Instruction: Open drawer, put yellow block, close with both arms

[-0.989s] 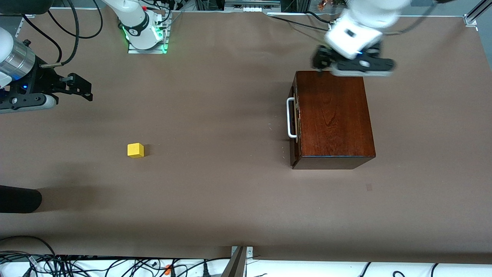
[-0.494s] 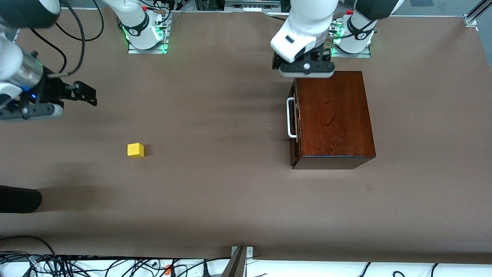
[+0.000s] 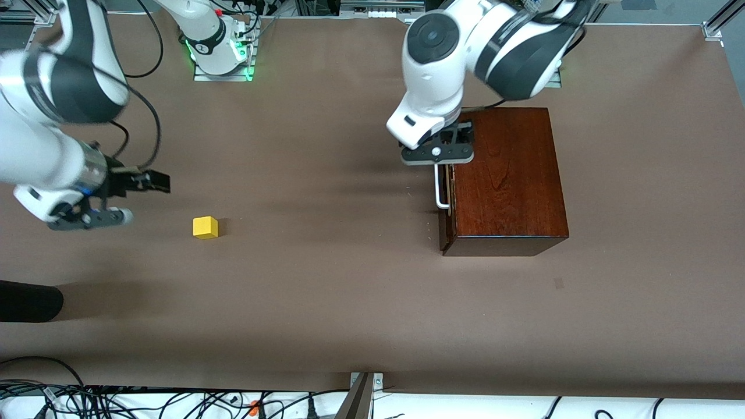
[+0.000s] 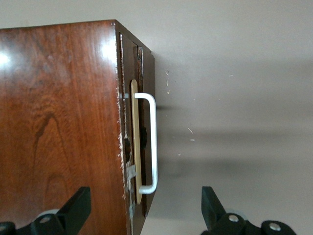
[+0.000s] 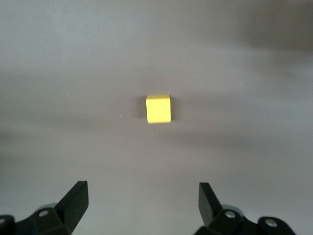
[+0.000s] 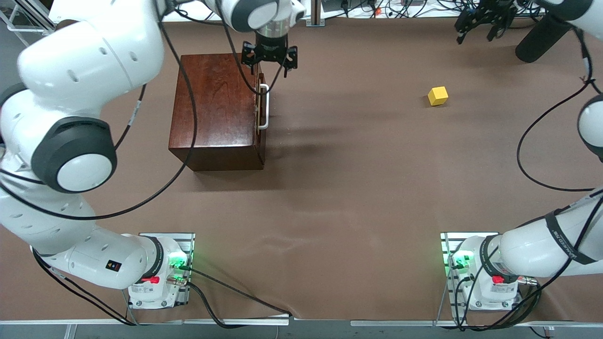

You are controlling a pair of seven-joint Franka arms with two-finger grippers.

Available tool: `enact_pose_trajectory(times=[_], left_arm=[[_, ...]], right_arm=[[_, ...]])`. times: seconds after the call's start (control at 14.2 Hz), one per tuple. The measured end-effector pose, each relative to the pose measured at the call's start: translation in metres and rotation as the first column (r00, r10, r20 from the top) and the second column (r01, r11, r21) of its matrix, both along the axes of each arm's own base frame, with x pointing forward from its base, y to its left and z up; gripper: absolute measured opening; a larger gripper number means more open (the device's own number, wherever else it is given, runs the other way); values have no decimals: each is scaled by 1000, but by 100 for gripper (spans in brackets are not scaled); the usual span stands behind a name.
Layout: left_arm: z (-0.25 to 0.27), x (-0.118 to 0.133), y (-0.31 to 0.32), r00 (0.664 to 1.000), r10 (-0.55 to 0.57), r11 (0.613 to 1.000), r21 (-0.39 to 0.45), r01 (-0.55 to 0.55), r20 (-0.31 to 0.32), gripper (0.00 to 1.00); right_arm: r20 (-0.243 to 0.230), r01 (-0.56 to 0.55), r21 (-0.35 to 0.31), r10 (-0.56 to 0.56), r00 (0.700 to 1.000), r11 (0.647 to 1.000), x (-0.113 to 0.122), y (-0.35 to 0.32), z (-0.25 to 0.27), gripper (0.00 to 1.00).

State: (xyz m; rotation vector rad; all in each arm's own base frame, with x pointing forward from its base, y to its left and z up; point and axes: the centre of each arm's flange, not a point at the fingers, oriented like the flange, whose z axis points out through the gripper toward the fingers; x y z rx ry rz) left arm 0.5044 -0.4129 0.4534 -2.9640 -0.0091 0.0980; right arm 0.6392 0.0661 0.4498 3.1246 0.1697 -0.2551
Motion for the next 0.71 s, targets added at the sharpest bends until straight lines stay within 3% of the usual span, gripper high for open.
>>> enact_pose_trajectory(times=[0.35,0.71], left_arm=[[-67,7,-11,999,-32,997,73,31,3,100],[-118,16,-13,1000,-31,993,113,30,0,100]], right_arm=[[27,-1,8,0,1000,1000,21,5,-108,100],[60,0,13,-1,998,1000,12,4,-177,100]])
